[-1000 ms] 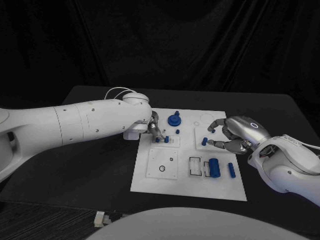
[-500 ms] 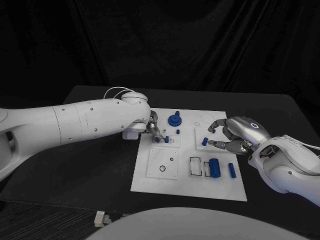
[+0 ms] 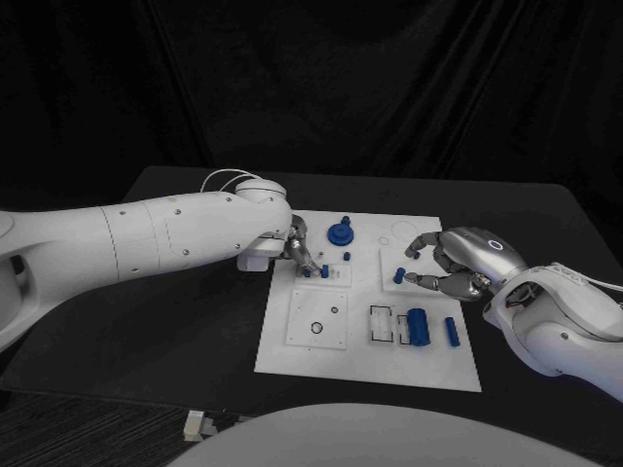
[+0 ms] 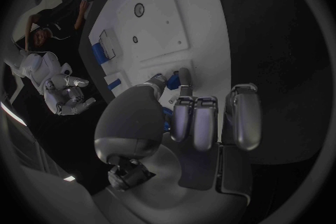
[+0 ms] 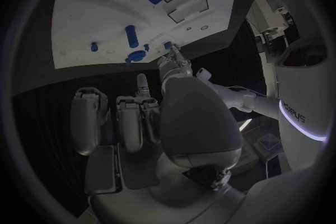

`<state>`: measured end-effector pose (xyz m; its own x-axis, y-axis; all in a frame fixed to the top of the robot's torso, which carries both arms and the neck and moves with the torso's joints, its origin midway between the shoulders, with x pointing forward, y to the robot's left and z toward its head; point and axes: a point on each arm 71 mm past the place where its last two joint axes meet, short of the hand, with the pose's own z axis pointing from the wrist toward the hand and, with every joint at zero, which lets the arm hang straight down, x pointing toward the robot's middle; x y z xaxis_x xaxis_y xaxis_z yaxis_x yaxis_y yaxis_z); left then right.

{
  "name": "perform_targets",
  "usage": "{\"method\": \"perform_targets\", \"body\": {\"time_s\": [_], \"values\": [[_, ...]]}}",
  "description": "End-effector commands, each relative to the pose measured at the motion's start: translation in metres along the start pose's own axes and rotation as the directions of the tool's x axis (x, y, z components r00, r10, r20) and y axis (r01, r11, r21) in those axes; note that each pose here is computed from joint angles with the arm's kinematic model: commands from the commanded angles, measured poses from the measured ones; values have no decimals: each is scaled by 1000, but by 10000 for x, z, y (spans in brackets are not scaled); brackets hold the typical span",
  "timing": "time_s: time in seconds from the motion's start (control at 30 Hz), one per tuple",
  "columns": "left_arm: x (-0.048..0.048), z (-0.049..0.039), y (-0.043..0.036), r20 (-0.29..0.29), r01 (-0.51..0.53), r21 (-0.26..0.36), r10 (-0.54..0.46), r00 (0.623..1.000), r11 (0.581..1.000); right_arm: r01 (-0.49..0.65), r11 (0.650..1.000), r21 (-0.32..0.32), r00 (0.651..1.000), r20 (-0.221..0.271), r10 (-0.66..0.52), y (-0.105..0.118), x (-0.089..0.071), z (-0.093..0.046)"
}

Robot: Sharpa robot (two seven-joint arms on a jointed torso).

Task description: Assemble the parts on the task board

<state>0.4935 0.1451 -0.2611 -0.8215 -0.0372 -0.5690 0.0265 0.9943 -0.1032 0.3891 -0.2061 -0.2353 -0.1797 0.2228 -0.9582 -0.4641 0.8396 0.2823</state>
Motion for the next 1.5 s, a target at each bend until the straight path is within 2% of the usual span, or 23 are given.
{"method": "perform_targets", "body": {"time_s": [0.03, 0.77, 1.0, 1.2, 1.37, 1.5], "values": [[24, 24, 86, -1, -5, -70, 5, 1000, 998, 1, 1000, 10, 1000, -7, -1, -9, 12, -7], [28, 2, 148, 13, 14, -63, -13, 1000, 998, 2, 1000, 13, 1000, -9, -2, -14, 15, -5], [24, -57, 180, 51, 46, -24, -45, 998, 999, 3, 1000, 15, 1000, -10, -3, -21, 15, -6], [-38, -115, 186, 97, 75, 25, -77, 992, 997, 3, 1000, 15, 1000, -10, -3, -19, 17, -1], [-56, -150, 183, 120, 87, 82, -97, 988, 993, 3, 1000, 15, 1000, -11, -3, -20, 15, -6], [-75, -202, 209, 161, 111, 147, -134, 978, 983, 0, 1000, 11, 1000, 0, 0, -20, -2, -26]]}}
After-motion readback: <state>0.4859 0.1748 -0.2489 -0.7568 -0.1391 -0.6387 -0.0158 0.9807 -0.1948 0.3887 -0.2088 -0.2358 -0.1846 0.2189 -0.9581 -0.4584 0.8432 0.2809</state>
